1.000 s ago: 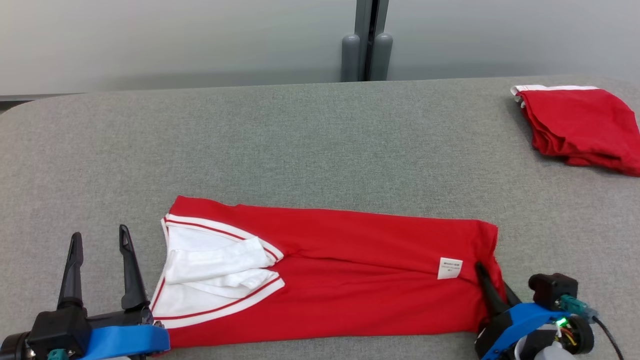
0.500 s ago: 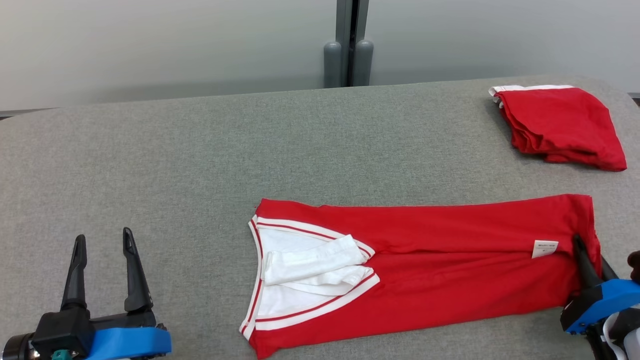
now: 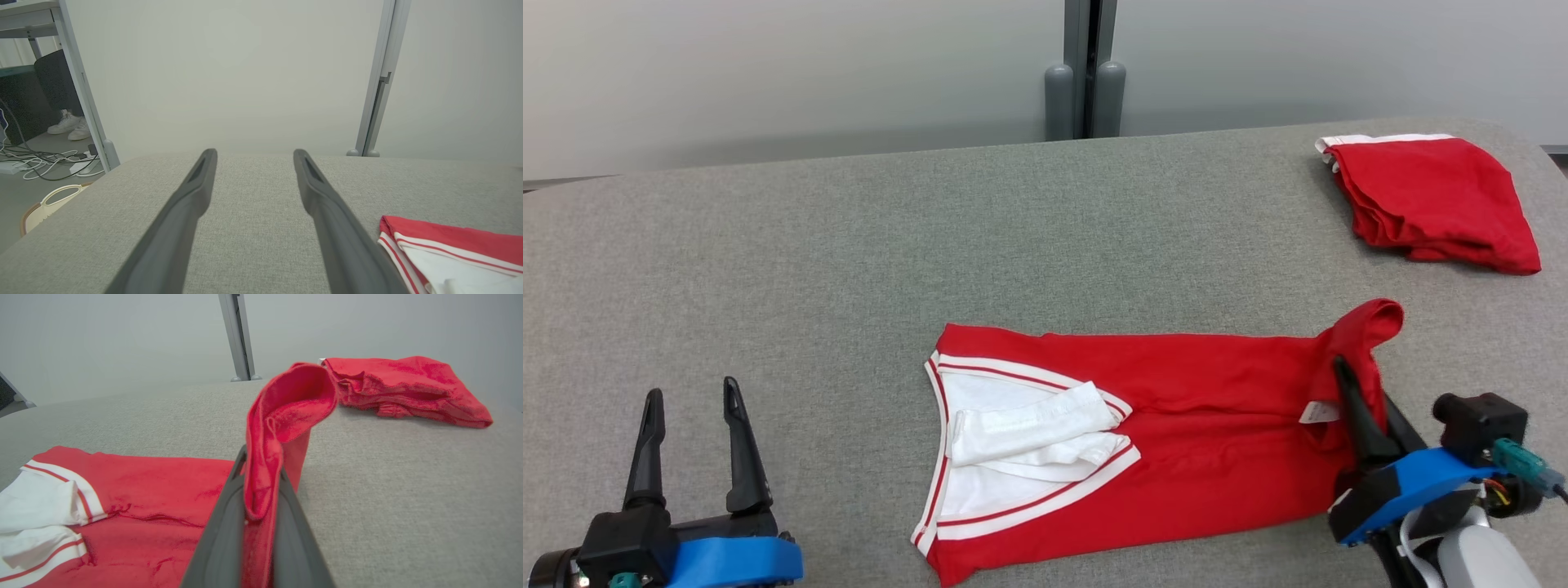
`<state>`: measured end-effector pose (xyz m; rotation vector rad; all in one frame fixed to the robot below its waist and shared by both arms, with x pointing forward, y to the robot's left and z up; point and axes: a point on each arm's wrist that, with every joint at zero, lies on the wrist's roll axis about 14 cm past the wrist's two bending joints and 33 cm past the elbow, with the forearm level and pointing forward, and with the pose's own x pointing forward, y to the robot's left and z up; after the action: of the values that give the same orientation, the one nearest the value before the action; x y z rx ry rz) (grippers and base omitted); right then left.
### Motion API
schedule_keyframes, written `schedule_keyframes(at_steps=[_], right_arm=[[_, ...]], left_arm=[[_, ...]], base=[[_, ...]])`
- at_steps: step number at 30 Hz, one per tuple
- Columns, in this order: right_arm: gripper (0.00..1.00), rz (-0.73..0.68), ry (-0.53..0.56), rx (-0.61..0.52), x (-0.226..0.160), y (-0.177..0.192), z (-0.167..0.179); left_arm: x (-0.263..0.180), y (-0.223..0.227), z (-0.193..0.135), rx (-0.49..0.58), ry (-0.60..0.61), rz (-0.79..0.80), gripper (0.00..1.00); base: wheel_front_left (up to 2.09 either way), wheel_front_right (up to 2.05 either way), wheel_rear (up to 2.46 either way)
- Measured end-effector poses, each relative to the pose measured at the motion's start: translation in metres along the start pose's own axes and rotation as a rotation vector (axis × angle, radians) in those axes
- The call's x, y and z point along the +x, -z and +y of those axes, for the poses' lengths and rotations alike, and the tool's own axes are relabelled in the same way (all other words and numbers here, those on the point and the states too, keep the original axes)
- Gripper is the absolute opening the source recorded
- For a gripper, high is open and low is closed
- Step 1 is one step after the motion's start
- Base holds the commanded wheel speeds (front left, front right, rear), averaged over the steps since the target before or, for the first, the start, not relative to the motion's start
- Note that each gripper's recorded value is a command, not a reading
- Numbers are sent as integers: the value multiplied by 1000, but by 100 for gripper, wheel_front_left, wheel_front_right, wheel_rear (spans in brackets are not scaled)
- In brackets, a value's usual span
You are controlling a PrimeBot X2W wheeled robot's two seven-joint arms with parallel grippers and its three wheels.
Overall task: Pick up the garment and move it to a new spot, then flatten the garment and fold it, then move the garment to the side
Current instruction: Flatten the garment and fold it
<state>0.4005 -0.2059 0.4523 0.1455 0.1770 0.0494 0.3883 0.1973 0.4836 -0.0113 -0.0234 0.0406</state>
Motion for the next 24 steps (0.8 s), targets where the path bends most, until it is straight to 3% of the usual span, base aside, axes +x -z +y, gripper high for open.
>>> schedule_keyframes(at_steps=[17,24], right_arm=[[0,1,-410,16,13,-5,159],[0,15,-546,36,13,-3,204]], left_arm=[[2,4,4,-13,-10,12,100],[0,5,6,-20,-19,17,100]], base=[[0,0,0],[0,0,0]])
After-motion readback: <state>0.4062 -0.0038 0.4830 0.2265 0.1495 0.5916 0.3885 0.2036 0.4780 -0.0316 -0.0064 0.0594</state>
